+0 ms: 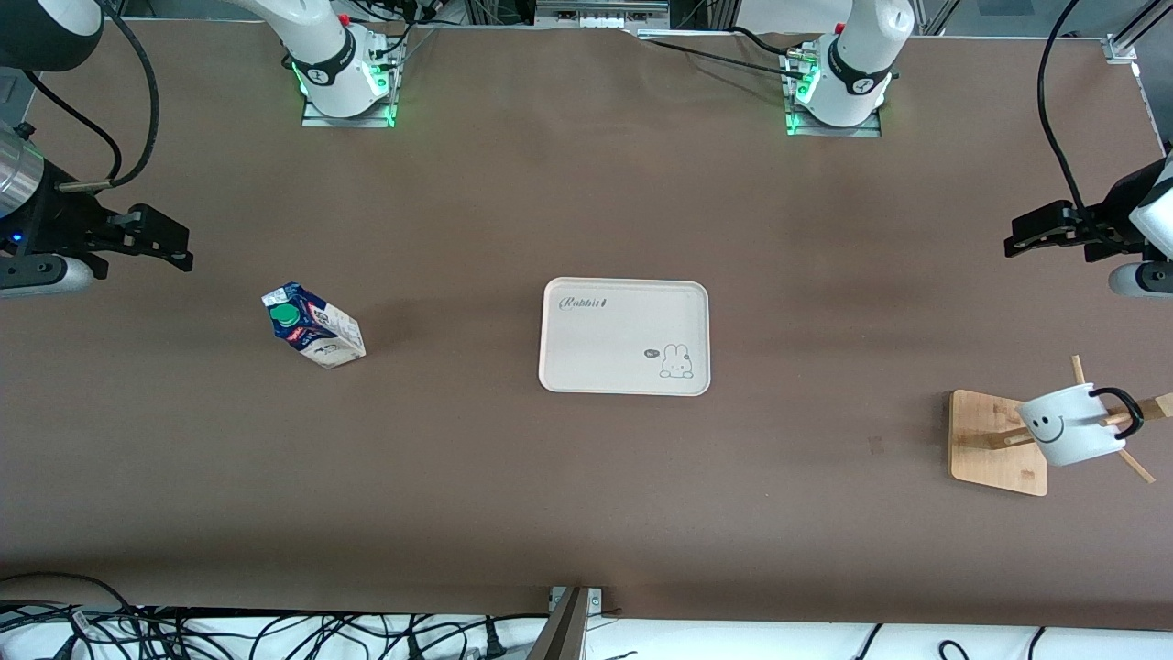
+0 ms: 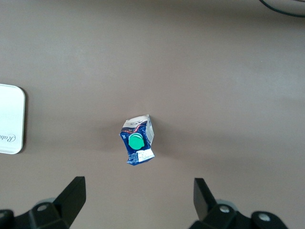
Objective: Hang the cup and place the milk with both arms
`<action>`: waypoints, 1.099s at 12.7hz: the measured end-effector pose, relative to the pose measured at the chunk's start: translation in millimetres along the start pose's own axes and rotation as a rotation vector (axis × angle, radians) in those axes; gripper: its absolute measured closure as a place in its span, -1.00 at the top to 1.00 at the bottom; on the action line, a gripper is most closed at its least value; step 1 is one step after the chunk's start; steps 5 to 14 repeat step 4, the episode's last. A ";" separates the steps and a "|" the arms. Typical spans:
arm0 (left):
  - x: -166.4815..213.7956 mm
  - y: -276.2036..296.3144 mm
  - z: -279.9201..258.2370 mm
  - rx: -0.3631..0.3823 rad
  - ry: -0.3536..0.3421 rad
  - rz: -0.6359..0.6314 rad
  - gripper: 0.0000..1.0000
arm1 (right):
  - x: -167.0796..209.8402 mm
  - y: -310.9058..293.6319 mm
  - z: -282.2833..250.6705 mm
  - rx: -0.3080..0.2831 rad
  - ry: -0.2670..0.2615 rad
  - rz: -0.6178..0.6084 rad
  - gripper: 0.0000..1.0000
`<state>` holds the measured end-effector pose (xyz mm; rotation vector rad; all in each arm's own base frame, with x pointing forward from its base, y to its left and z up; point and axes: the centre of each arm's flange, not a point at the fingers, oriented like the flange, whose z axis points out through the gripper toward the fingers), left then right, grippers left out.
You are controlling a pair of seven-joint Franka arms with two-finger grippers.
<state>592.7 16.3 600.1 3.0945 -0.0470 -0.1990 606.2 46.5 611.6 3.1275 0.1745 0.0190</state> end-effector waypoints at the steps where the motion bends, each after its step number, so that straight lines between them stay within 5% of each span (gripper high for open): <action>1: 0.1 -0.9 -0.2 0.000 0.002 -0.001 1.00 | 0.0 0.0 0.0 0.000 0.000 0.000 1.00; 14: 0.3 -0.6 -0.3 0.000 0.003 -0.002 1.00 | 0.0 0.0 0.0 0.000 0.000 0.000 1.00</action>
